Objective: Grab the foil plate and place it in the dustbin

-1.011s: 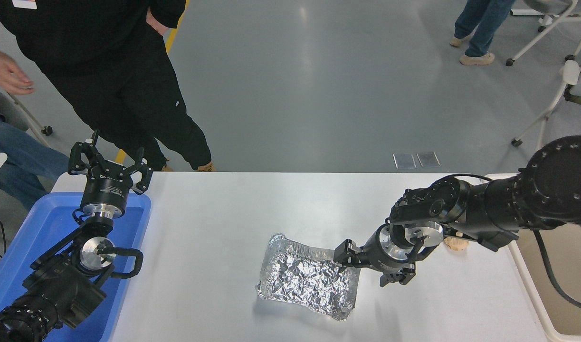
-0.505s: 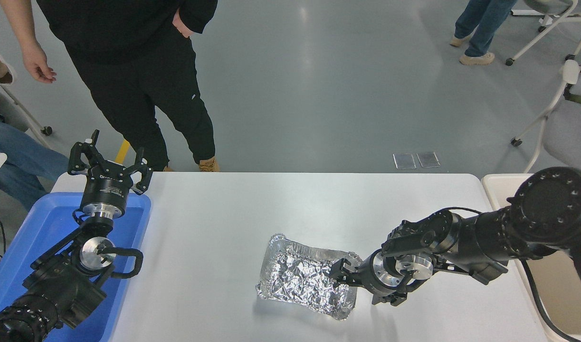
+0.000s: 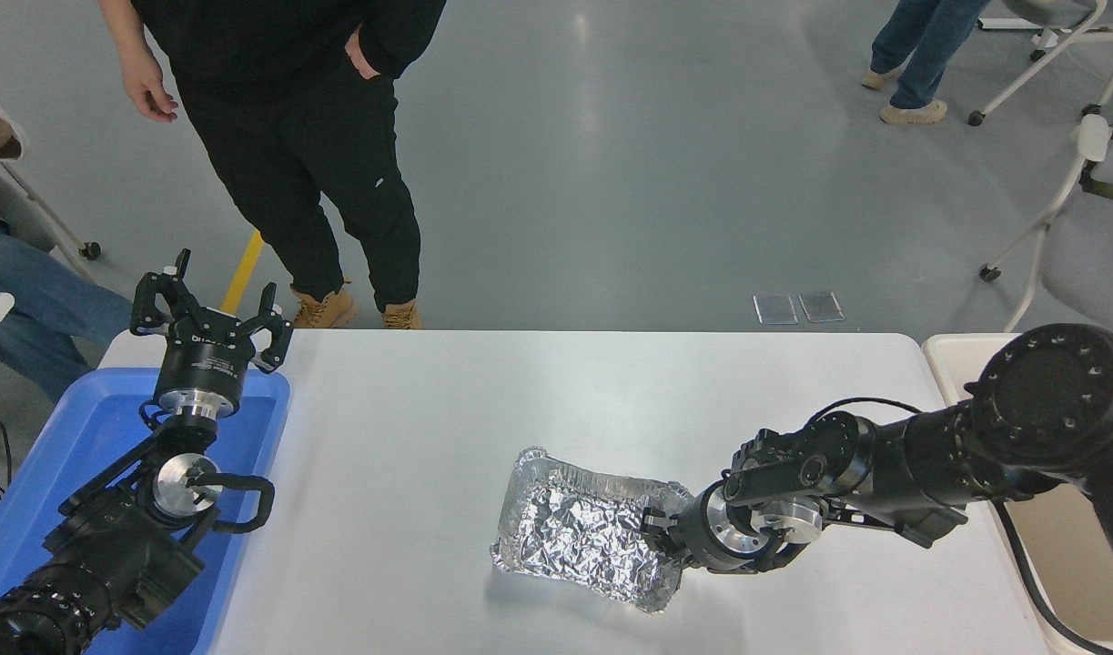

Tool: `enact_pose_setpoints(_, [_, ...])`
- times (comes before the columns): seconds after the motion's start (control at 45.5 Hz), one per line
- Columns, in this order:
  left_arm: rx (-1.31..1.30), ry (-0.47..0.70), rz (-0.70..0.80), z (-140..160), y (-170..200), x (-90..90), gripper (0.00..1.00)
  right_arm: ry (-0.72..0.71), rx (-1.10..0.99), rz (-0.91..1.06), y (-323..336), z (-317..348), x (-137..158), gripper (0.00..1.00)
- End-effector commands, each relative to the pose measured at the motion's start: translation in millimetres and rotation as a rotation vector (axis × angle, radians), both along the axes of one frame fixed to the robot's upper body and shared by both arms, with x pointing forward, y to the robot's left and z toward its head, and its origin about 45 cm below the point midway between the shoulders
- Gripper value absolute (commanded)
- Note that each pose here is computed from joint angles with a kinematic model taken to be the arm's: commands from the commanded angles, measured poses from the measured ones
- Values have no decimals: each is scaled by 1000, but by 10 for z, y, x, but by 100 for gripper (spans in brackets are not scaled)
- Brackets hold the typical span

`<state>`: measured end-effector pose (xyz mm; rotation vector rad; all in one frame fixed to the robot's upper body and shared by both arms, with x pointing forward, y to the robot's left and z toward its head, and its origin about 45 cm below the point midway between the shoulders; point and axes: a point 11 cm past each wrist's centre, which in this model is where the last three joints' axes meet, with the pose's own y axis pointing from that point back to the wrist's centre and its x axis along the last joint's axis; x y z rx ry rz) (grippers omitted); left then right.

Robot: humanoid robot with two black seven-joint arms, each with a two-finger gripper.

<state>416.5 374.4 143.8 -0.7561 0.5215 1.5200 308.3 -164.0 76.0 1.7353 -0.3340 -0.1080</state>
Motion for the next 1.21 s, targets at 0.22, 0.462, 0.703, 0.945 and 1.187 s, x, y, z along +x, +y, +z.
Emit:
enact_pose_setpoints(0.22, [0,0,1,0,2,0,99,-144,8,-5,-241,958,635,0])
enact_pose_setpoints(0.462, [0,0,1,0,2,0,99,-209,39,-32,-423,1513,923,0])
enact_pose_setpoints(0.703, [0,0,1,0,2,0,99,-314,86,-50,-613,2341,1194,0])
enact_pose_setpoints(0.945, [0,0,1,0,2,0,99,-408,152,-69,-785,3043,1294,0])
enact_pose_setpoints(1.187, [0,0,1,0,2,0,99,-430,166,-124,-1042,3142,1298,0])
